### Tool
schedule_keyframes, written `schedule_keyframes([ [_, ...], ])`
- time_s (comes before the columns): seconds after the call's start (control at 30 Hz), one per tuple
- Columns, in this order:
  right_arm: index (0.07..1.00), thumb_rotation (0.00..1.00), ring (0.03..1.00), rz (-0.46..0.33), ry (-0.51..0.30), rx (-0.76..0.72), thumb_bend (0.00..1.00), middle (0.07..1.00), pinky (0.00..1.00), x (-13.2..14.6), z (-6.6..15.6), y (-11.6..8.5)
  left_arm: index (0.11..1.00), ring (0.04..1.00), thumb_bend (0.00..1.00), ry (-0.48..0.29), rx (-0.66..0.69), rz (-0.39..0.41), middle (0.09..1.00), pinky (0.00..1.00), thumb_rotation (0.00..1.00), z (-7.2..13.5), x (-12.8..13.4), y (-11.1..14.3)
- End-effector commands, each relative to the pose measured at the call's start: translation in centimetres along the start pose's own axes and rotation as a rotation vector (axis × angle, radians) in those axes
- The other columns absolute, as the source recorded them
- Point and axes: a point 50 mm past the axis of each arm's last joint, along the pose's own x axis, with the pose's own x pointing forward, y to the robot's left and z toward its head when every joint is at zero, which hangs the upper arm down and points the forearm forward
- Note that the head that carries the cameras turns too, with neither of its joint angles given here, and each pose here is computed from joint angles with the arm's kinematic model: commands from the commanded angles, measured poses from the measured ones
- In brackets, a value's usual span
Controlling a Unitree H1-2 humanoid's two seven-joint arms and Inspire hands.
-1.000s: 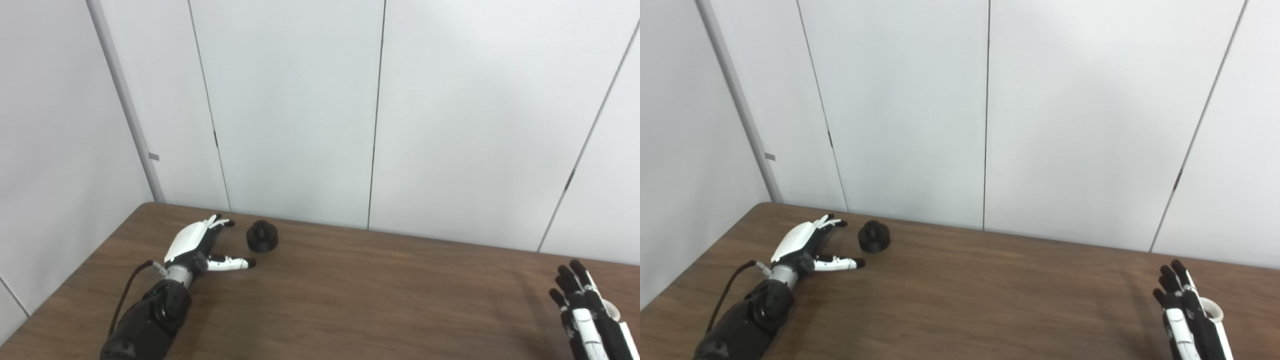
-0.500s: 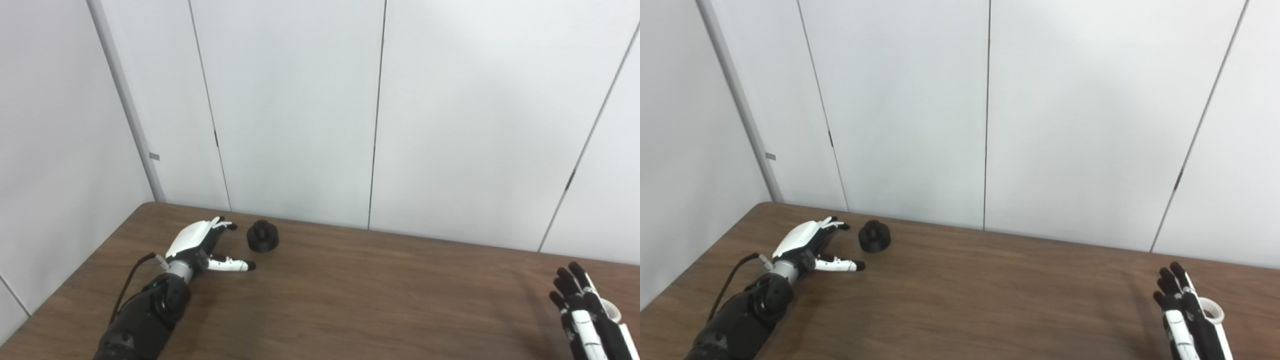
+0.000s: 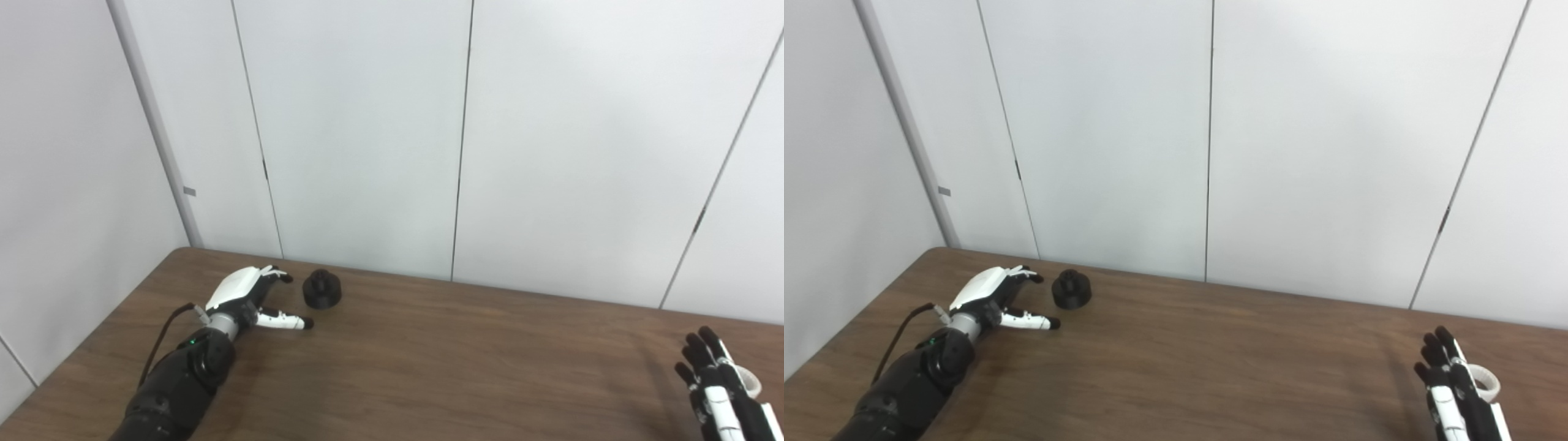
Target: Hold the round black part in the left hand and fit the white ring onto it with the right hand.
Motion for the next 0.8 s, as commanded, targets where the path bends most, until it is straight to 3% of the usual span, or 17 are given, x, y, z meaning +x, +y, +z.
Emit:
schedule_keyframes([
  [0.0, 0.945, 0.68, 0.959, -0.026, 0.037, 0.026, 0.47, 0.943, 0.94, -1.7, -1.2, -0.3, 0.835, 0.997, 1.00, -0.051, 0.012, 0.082, 0.972, 1.00, 0.50, 1.2, 1.6, 4.1],
  [0.27, 0.931, 0.69, 0.956, -0.031, 0.041, 0.014, 0.54, 0.933, 0.93, -2.0, -0.7, -0.2, 0.820, 0.983, 1.00, -0.051, 0.036, 0.069, 0.964, 0.98, 0.51, 2.0, 2.1, 4.0],
  [0.77, 0.930, 0.70, 0.949, -0.027, 0.031, -0.012, 0.51, 0.934, 0.92, -2.4, 0.1, 0.3, 0.809, 0.986, 1.00, -0.058, 0.021, 0.036, 0.962, 0.99, 0.49, 3.0, 3.1, 3.0],
])
